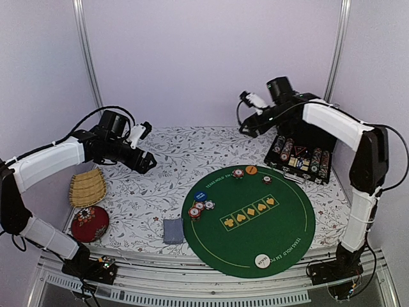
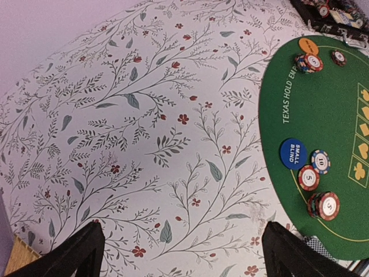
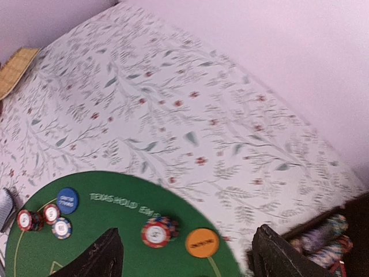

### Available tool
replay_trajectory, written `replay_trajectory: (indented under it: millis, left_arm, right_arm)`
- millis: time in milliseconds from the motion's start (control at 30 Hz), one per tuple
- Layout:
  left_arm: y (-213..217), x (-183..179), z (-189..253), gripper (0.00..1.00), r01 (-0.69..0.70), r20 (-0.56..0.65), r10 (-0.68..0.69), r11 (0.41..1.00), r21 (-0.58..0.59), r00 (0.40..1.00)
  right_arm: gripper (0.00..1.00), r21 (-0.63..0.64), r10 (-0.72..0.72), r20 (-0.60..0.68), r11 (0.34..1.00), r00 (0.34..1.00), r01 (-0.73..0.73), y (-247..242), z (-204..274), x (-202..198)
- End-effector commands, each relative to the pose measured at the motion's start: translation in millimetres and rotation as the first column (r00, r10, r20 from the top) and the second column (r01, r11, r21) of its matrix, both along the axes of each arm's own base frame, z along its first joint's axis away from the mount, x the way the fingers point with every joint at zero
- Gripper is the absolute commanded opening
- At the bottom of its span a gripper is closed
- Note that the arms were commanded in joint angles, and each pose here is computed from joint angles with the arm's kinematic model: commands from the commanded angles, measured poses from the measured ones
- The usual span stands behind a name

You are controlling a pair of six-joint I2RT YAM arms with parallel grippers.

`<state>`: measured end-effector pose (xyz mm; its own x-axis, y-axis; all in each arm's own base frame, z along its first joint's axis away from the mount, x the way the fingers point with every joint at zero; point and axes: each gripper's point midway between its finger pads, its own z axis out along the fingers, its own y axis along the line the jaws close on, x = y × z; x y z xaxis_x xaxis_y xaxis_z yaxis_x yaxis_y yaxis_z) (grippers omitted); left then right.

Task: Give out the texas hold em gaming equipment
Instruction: Pick up the pile of poker chips from the chip case.

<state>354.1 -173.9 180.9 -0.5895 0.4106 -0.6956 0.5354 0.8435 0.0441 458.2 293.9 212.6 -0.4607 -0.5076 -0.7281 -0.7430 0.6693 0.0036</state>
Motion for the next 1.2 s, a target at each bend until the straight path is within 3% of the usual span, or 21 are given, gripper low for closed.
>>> replay_trajectory:
  millis: [0,133,400,500,633,800,1000,1167]
  left_arm:
    - [3,1,5,0.98,0.010,0.028,-0.010,1.000,-0.008,1.000]
    - [3,1,2,0.98,0.010,0.024,-0.010,1.000,0.000,1.000]
    - [3,2,-6,0.98,0.013,0.005,-0.013,1.000,0.012,1.000]
    - [3,2,-6,0.98,0.016,0.007,-0.016,1.000,0.010,1.000]
    - [3,2,-9,0.98,0.016,0.001,-0.016,1.000,0.015,1.000]
    - [4,3,-14,0.98,0.015,-0.008,-0.015,1.000,0.022,1.000]
    - [5,4,-18,0.98,0.013,-0.019,-0.012,1.000,0.028,1.000]
    - [6,5,-18,0.98,0.008,-0.019,-0.008,1.000,0.027,1.000]
  right_arm:
    - [0.77,-0.074,-0.106,0.029,0.991,0.994,0.108,-97,-3,35]
    - [0.74,-0.200,-0.253,-0.026,0.949,0.967,0.243,-172,-27,40]
    - [0.73,-0.393,-0.304,0.000,0.876,0.953,0.280,-276,-63,15]
    - [0.70,-0.529,-0.358,0.005,0.791,0.934,0.307,-323,-92,7]
    - [0.67,-0.557,-0.342,-0.044,0.788,0.939,0.261,-329,-119,8]
    - [0.60,-0.630,-0.371,-0.059,0.734,0.927,0.254,-346,-143,14]
    - [0.48,-0.620,-0.346,-0.128,0.759,0.930,0.197,-339,-163,5]
    - [0.46,-0.607,-0.333,-0.152,0.775,0.931,0.178,-334,-172,0]
